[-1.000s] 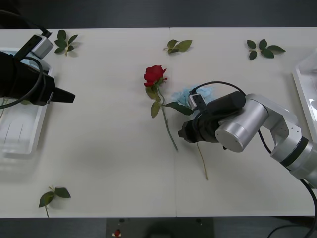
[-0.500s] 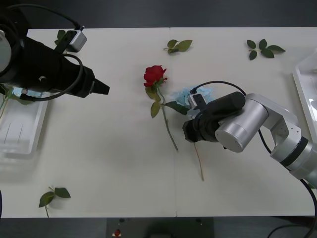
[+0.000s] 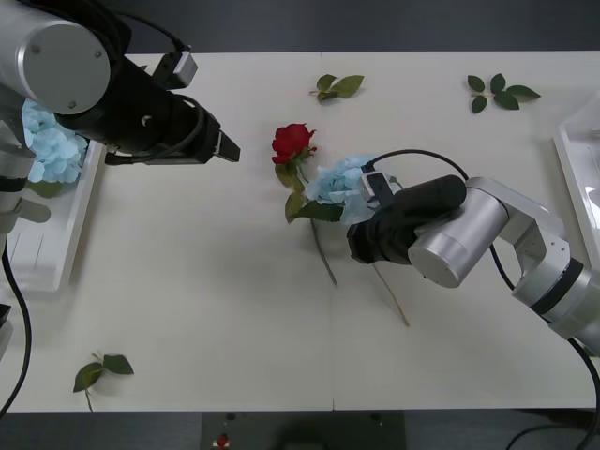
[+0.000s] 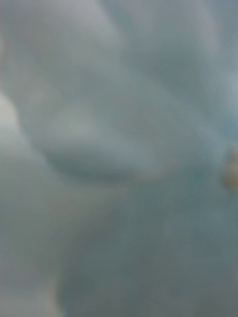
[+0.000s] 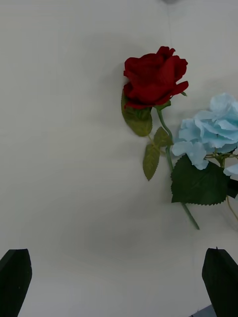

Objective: Put the red flowers into the right box and the blue flowers into the left box

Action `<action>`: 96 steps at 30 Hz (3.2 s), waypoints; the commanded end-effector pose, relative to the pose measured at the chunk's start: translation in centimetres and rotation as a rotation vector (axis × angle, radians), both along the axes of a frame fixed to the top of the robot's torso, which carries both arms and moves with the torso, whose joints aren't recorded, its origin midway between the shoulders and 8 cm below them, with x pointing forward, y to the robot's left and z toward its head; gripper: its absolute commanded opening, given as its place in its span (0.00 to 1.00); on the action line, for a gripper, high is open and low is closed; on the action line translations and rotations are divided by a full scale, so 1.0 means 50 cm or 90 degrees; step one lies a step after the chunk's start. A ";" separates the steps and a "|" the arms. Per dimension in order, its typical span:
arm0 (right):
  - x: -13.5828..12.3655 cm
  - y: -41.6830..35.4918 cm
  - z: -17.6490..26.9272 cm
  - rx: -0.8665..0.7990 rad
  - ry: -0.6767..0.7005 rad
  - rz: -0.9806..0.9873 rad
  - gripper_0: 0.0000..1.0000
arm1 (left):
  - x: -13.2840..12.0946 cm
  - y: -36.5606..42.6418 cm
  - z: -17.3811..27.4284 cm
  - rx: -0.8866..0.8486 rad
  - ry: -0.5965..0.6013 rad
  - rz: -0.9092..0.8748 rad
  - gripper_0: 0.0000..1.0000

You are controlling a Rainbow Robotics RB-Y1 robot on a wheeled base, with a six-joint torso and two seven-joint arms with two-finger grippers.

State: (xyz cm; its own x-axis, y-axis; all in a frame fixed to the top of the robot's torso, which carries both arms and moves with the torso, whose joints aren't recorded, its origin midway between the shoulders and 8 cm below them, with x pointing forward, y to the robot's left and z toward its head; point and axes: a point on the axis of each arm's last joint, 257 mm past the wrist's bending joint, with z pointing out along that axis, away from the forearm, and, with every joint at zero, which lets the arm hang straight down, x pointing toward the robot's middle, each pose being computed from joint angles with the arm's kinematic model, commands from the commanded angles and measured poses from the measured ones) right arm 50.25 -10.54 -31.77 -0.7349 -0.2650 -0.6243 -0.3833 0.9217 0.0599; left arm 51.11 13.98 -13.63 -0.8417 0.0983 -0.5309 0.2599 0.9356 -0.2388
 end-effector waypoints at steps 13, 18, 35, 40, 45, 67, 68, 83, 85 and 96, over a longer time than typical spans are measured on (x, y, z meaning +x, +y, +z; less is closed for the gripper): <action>0.043 -0.028 0.171 0.166 0.005 0.012 0.00 | 0.138 -0.043 -0.049 0.049 -0.044 0.024 1.00; 0.026 -0.001 0.255 0.276 0.016 0.060 0.00 | 0.151 -0.061 -0.085 0.084 -0.045 0.015 1.00; 0.025 -0.029 0.286 0.250 -0.047 0.165 0.67 | 0.144 -0.194 -0.149 0.127 -0.057 0.008 1.00; 0.011 -0.048 0.273 0.231 -0.025 0.171 1.00 | 0.143 -0.204 -0.171 0.128 -0.048 0.017 1.00; 0.001 -0.062 0.273 0.232 -0.007 0.169 1.00 | 0.153 -0.220 -0.190 0.124 -0.053 0.025 1.00; -0.061 -0.125 0.317 0.306 -0.002 0.251 1.00 | 0.153 -0.266 -0.263 0.142 -0.089 0.032 1.00; -0.063 -0.131 0.316 0.300 -0.005 0.256 1.00 | 0.152 -0.266 -0.265 0.143 -0.087 0.031 1.00; -0.079 -0.218 0.237 0.189 -0.009 0.245 1.00 | 0.141 -0.256 -0.300 0.179 -0.082 0.023 1.00; -0.078 -0.219 0.227 0.166 -0.020 0.247 1.00 | 0.142 -0.250 -0.307 0.182 -0.079 0.026 1.00; -0.076 -0.179 0.182 0.113 -0.013 0.211 1.00 | 0.145 -0.242 -0.314 0.186 -0.079 0.029 1.00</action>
State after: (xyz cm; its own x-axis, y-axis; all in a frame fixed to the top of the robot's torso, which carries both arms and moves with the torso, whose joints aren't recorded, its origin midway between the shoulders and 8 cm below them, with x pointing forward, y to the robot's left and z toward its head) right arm 45.68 -21.20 -23.96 -0.6254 -0.3941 -0.6735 -0.6645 0.7214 0.1949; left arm 57.70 4.27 -31.46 -0.8137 0.1944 -0.5477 0.1921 0.9794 0.0622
